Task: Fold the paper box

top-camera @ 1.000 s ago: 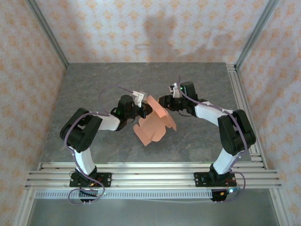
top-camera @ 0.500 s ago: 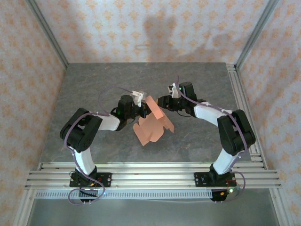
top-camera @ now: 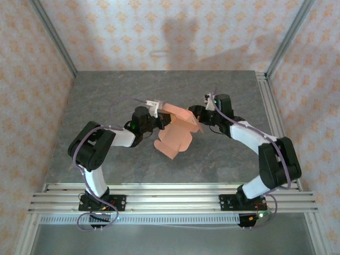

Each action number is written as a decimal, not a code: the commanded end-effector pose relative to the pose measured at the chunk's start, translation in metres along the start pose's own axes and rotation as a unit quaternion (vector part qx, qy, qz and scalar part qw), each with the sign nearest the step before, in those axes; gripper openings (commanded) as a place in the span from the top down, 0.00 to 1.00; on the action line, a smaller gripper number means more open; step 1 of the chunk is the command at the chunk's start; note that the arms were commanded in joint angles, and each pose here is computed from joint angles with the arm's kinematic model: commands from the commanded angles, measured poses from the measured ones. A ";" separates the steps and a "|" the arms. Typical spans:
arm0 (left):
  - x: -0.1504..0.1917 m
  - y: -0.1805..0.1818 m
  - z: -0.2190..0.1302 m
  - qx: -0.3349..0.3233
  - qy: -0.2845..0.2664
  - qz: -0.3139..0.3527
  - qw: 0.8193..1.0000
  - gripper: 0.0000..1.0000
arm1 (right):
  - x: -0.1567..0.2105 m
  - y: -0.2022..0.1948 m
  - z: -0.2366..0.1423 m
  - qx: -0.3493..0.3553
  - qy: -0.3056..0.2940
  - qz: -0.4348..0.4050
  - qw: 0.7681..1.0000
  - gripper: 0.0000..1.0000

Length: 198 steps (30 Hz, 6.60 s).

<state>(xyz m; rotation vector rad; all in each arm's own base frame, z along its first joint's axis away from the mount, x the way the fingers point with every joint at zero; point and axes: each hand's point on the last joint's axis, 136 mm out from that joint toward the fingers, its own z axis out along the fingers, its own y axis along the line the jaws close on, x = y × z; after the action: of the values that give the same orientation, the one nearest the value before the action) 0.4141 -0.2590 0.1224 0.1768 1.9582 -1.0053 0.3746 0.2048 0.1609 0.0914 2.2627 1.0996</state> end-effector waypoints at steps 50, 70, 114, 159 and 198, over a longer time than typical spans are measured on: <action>-0.062 -0.010 -0.018 -0.009 -0.113 -0.094 0.989 1.00 | -0.018 0.075 -0.018 -0.129 -0.073 0.042 0.988 0.72; -0.061 -0.008 -0.018 -0.026 -0.110 -0.081 0.990 1.00 | -0.017 0.077 -0.026 -0.128 -0.076 0.043 0.988 1.00; -0.053 0.046 -0.067 -0.281 -0.156 -0.043 0.946 1.00 | -0.047 0.178 -0.007 0.141 -0.107 -0.161 0.971 0.49; -0.050 0.044 -0.065 -0.287 -0.135 -0.037 0.947 1.00 | -0.040 0.165 0.006 0.129 -0.074 -0.109 0.983 0.58; -0.045 0.018 -0.042 -0.218 -0.041 -0.059 0.973 1.00 | -0.017 0.087 -0.034 -0.052 0.083 -0.229 0.969 0.79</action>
<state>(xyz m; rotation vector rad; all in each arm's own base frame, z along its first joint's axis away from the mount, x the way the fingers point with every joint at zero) 0.4158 -0.2077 0.1426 -0.2117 2.1004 -0.6118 0.3627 0.2159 0.2475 -0.4198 2.2558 0.9686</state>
